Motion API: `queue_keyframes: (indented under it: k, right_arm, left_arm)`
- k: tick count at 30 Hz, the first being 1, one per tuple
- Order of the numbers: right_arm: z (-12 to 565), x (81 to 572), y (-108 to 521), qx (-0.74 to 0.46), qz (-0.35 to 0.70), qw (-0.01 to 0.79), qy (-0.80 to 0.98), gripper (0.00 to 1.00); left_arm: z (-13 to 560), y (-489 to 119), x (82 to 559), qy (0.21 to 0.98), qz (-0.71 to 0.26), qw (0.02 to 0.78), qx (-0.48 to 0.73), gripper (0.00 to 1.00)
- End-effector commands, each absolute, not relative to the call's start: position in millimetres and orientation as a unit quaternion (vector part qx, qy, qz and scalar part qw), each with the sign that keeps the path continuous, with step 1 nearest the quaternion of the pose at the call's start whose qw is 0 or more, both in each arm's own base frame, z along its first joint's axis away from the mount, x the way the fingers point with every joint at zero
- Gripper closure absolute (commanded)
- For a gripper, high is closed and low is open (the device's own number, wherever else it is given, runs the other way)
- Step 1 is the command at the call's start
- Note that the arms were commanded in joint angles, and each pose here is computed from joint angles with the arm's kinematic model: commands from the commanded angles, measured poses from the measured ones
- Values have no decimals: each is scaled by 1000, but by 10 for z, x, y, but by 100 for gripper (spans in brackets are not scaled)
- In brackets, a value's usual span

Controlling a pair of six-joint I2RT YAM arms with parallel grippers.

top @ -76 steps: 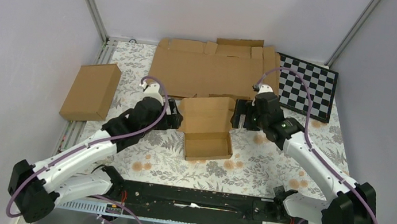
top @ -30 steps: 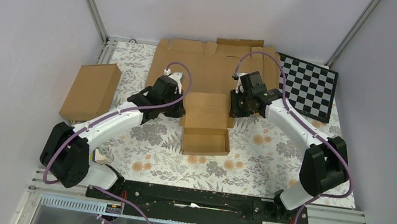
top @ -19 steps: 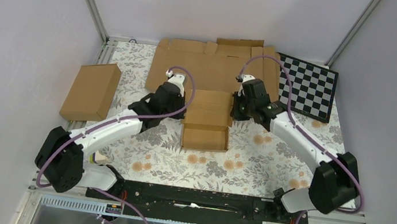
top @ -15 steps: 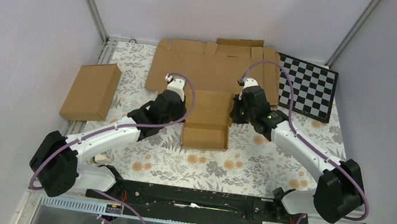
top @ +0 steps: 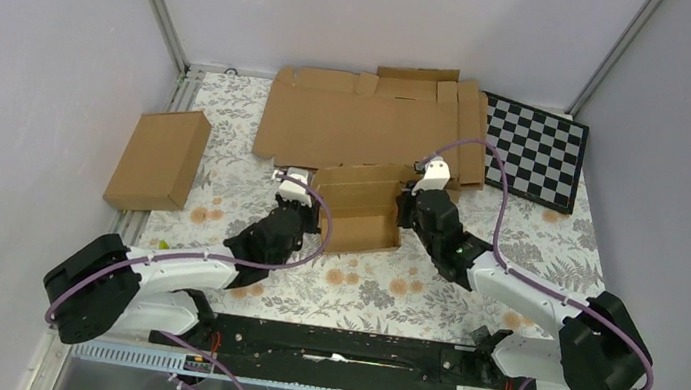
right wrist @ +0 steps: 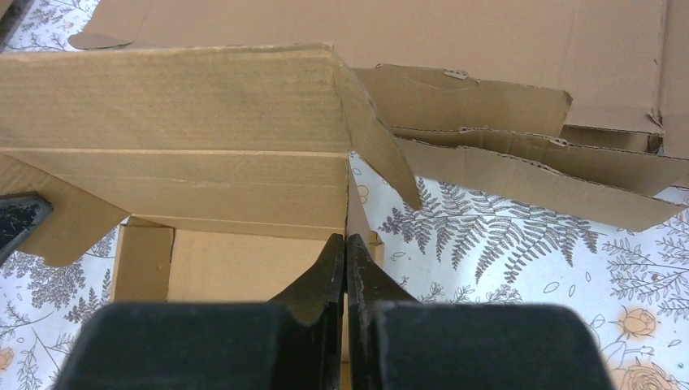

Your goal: Fold the paper box

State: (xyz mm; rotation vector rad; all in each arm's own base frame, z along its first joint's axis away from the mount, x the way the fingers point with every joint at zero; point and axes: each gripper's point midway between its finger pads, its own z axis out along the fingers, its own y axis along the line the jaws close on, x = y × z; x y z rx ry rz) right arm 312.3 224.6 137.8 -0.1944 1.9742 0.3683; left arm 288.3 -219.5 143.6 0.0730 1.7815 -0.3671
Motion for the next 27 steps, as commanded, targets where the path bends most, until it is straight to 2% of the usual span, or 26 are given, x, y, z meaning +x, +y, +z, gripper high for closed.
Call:
queue_keyframes:
  k: [1, 20, 27]
  right_arm:
    - [1599, 3126, 2380, -69, 194, 571, 795, 100]
    - [1045, 2541, 2322, -100, 227, 481, 841, 98]
    - [1065, 2523, 2271, -80, 224, 477, 846, 97]
  left_arm:
    - [1726, -2253, 2889, 719, -213, 661, -34, 100]
    - [1431, -2467, 2721, 735, -236, 633, -51, 100]
    - [1261, -2481, 2608, 747, -239, 619, -42, 100]
